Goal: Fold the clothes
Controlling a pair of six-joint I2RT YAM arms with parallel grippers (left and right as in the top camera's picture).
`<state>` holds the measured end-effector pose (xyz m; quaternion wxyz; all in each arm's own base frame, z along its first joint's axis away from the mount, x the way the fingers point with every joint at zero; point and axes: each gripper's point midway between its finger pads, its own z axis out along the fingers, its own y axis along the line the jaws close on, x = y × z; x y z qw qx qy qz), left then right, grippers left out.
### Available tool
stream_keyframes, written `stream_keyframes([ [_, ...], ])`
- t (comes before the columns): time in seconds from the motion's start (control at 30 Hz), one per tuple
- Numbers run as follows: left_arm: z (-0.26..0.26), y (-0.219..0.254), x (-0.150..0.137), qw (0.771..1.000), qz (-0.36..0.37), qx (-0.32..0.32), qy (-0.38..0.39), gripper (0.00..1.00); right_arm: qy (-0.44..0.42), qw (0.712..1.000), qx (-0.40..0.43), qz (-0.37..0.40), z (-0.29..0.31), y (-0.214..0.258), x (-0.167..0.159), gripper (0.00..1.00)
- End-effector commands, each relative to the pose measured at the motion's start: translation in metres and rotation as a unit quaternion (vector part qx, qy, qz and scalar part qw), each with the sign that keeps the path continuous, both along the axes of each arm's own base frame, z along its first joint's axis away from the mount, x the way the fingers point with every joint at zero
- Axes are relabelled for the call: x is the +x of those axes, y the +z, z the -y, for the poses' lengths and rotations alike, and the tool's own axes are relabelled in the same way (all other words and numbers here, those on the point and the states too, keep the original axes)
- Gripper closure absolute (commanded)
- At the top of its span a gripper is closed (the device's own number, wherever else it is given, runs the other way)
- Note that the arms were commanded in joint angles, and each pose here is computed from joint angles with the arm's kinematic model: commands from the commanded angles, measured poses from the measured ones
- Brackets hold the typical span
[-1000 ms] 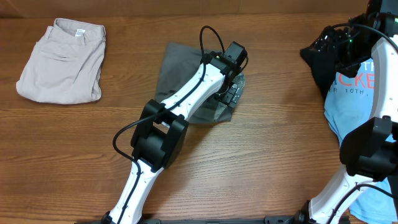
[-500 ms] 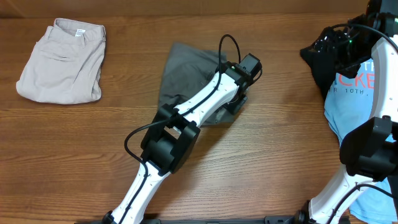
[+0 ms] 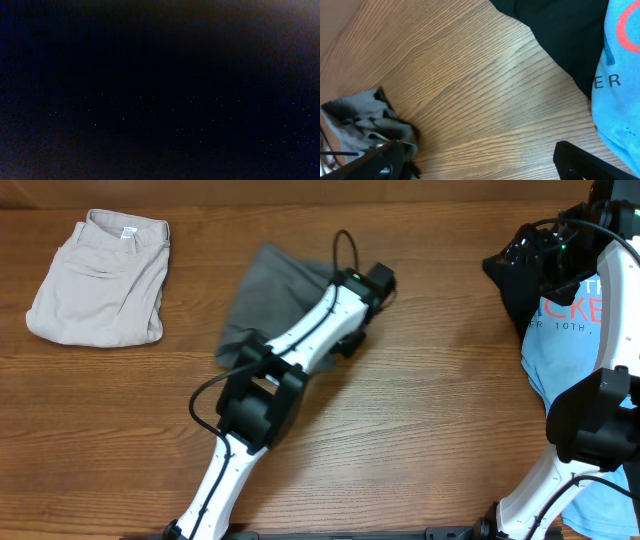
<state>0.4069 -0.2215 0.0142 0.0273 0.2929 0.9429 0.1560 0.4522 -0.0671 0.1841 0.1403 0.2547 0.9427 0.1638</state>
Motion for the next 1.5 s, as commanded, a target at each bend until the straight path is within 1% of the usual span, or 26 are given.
stream_keyframes([
  [0.0,-0.038,0.051,0.033,0.997,0.053,-0.003,0.053,0.96,0.003,1.0,-0.005,0.019,0.001,0.012,0.002,0.0],
  [0.1,-0.059,0.105,0.052,0.991,0.102,-0.032,0.083,0.96,0.003,1.0,-0.006,0.019,0.001,0.012,0.003,0.0],
  [0.27,-0.097,0.17,0.07,0.975,0.17,-0.065,0.126,0.96,0.005,1.0,-0.006,0.019,0.001,0.012,0.003,0.0],
  [0.37,-0.127,0.204,0.073,0.966,0.204,-0.073,0.139,0.96,0.005,1.0,-0.006,0.02,0.001,0.012,0.003,0.0],
  [0.5,-0.16,0.235,0.074,0.958,0.235,-0.074,0.149,0.96,0.006,1.0,-0.006,0.018,-0.001,0.01,0.003,0.0],
  [0.6,-0.188,0.256,0.076,0.946,0.265,-0.075,0.169,0.96,0.01,1.0,-0.005,0.015,-0.005,0.008,0.003,0.0],
  [0.77,-0.237,0.288,0.088,0.933,0.317,-0.056,0.163,0.96,0.025,1.0,-0.01,0.01,-0.008,-0.001,0.003,0.0],
  [0.93,-0.292,0.332,0.101,0.902,0.397,0.014,0.171,0.96,0.025,1.0,-0.006,-0.005,-0.009,-0.016,0.001,0.0],
  [1.17,-0.346,0.372,0.118,0.871,0.462,0.076,0.148,0.96,0.026,0.999,0.0,-0.025,-0.011,-0.022,-0.006,0.0],
  [1.27,-0.378,0.395,0.122,0.852,0.492,0.114,0.137,0.96,0.026,0.999,0.002,-0.036,-0.012,-0.024,-0.011,0.0],
  [1.37,-0.407,0.405,0.122,0.837,0.514,0.117,0.149,0.96,0.025,0.999,0.004,-0.041,-0.013,-0.024,-0.013,0.0],
  [1.47,-0.432,0.395,0.128,0.842,0.516,0.086,0.132,0.96,0.025,0.999,0.005,-0.046,-0.013,-0.025,-0.016,0.0],
])
